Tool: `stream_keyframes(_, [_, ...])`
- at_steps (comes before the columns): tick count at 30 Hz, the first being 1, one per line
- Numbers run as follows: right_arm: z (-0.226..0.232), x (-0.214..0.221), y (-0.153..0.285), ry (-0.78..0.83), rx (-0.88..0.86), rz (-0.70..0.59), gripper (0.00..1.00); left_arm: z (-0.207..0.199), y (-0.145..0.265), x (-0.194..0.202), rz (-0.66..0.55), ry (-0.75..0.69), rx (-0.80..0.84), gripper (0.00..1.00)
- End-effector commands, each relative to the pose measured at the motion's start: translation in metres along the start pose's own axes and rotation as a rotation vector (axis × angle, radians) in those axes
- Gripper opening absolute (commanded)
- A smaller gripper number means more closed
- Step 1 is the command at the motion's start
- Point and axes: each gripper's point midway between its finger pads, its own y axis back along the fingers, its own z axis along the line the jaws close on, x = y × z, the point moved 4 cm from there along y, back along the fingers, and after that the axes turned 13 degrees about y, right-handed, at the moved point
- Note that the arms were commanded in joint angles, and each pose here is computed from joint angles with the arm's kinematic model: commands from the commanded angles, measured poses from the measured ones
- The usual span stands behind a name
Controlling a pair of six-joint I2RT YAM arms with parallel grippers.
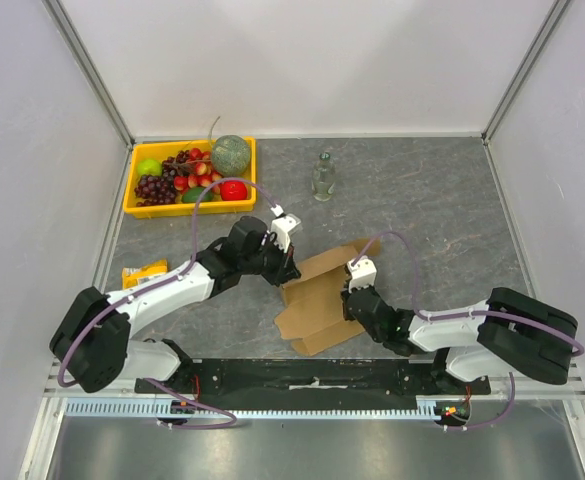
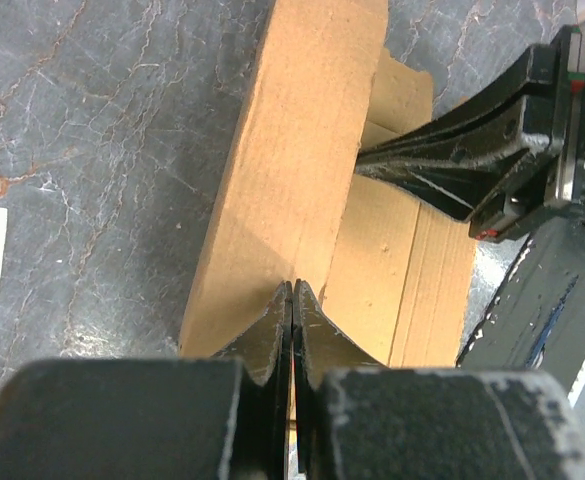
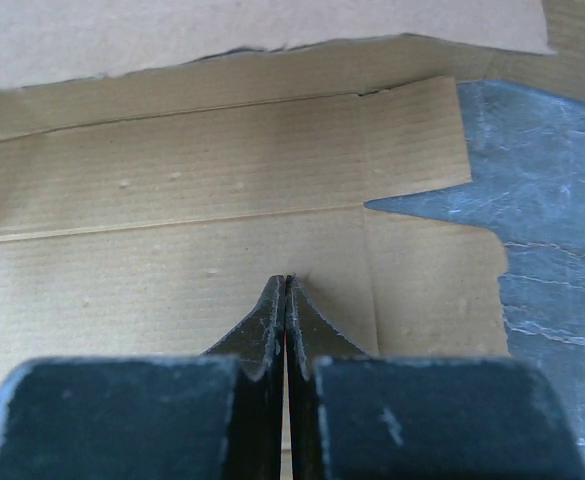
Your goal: Fold the paper box
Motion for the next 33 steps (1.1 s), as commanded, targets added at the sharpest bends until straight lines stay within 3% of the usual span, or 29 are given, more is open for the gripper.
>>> stream_keyframes(1, [-0.012, 0.008, 0.0, 0.006, 0.02, 0.012, 0.01, -0.006, 0.006, -0.005, -0.067, 0.028, 0.014, 0.02])
stream_keyframes(10, [-0.002, 0.0, 0.003, -0.015, -0.047, 0.003, 0.01, -0.012, 0.007, 0.004, -0.084, 0.042, 0.039, 0.02])
stream_keyframes(17, [-0.008, -0.03, 0.023, -0.059, -0.052, -0.039, 0.03, -0.012, 0.006, 0.005, -0.101, 0.048, 0.027, 0.02])
stream_keyframes(26, [-0.086, -0.081, 0.059, -0.204, 0.192, -0.093, 0.2, -0.011, 0.006, 0.0, -0.12, 0.042, 0.007, 0.02])
stream_keyframes(29, [-0.099, -0.097, 0.056, -0.2, 0.222, -0.066, 0.21, -0.01, 0.005, 0.001, -0.112, 0.045, 0.008, 0.02])
stream_keyframes(33, [-0.106, -0.099, 0.038, -0.231, 0.179, 0.013, 0.13, -0.01, 0.005, 0.001, -0.109, 0.043, 0.009, 0.02])
